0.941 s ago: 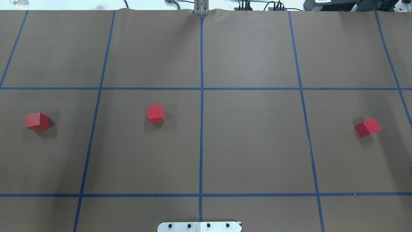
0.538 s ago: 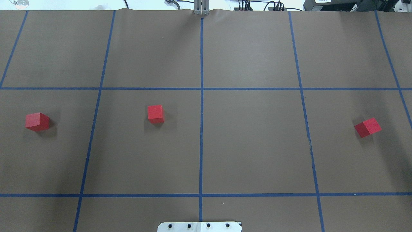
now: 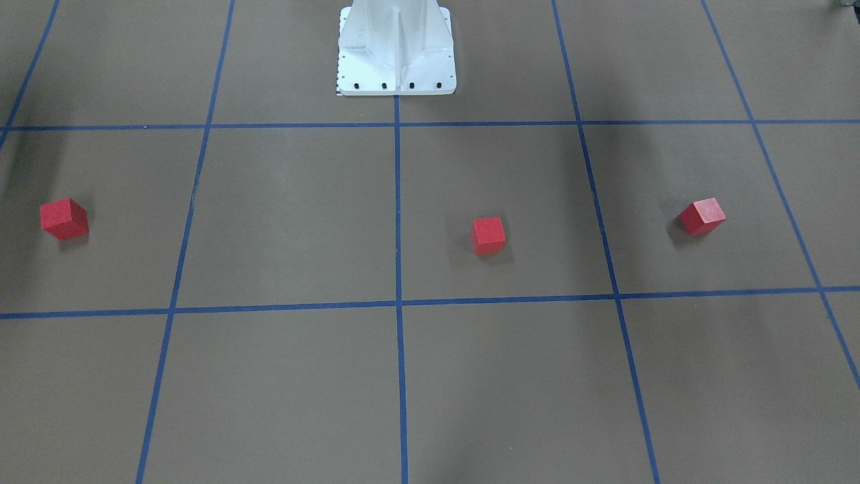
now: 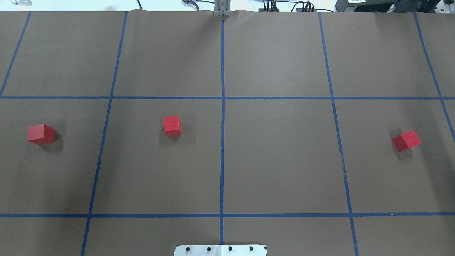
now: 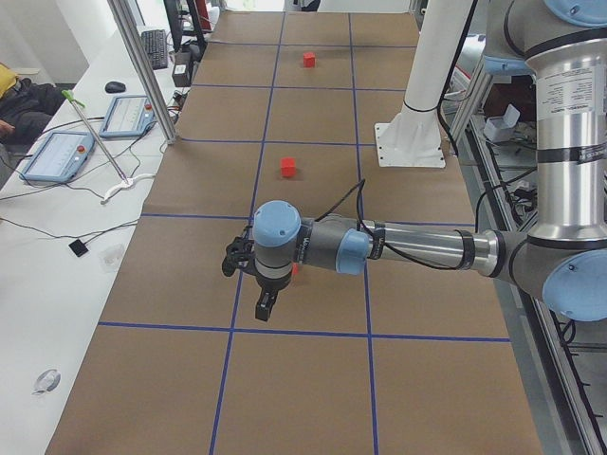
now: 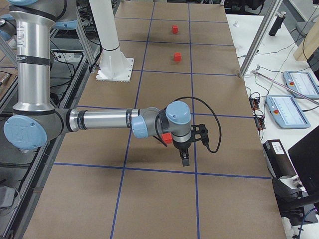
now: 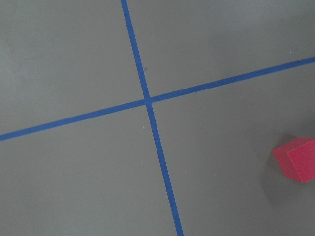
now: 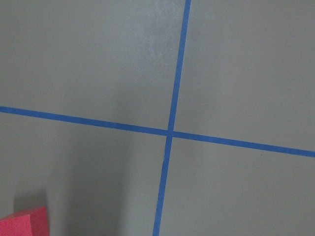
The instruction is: Form red blocks into L shape at center
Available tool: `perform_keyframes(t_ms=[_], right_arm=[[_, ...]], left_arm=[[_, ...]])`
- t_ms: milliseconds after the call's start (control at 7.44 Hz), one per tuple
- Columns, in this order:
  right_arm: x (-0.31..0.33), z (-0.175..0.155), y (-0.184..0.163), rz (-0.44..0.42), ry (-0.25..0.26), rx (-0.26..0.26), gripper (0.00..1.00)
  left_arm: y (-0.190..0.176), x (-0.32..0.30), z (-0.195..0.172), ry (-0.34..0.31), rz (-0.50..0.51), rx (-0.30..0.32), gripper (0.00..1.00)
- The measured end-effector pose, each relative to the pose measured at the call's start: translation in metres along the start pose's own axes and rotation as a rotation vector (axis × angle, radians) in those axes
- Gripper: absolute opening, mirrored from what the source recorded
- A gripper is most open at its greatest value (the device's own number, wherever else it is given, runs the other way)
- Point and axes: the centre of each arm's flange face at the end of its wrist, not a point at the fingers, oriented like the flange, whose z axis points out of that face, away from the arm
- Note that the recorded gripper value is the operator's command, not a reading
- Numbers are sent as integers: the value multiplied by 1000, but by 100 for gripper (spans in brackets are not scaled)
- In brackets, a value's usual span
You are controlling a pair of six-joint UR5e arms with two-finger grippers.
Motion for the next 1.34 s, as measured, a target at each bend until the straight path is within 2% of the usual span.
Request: perform_keyframes(t_ms=[134,269,538,672,807,1075,1344], right_arm=[[0,11,1,-24,-7,16,100],[-18,27,-3,-55,-28,9,100],[-78,68,-15,-106,-77,-47,100],[-100,84,-14,-100,-82,-71,100],[-118,94,-11,-86,-88,-74,100],[-155,115,4,-26,-106,-53,100],[-177,123,29,-15,-120,-49,100]], left_arm=[[-1,1,0,1,3,1,100],[-2,1,0,2,4,1,100],[-2,2,0,3,7,2,100],[-2,2,0,3,8,3,100],[-2,2,0,3,8,2,100],[-2,2,0,4,8,2,100],[-2,2,0,4,7,1,100]])
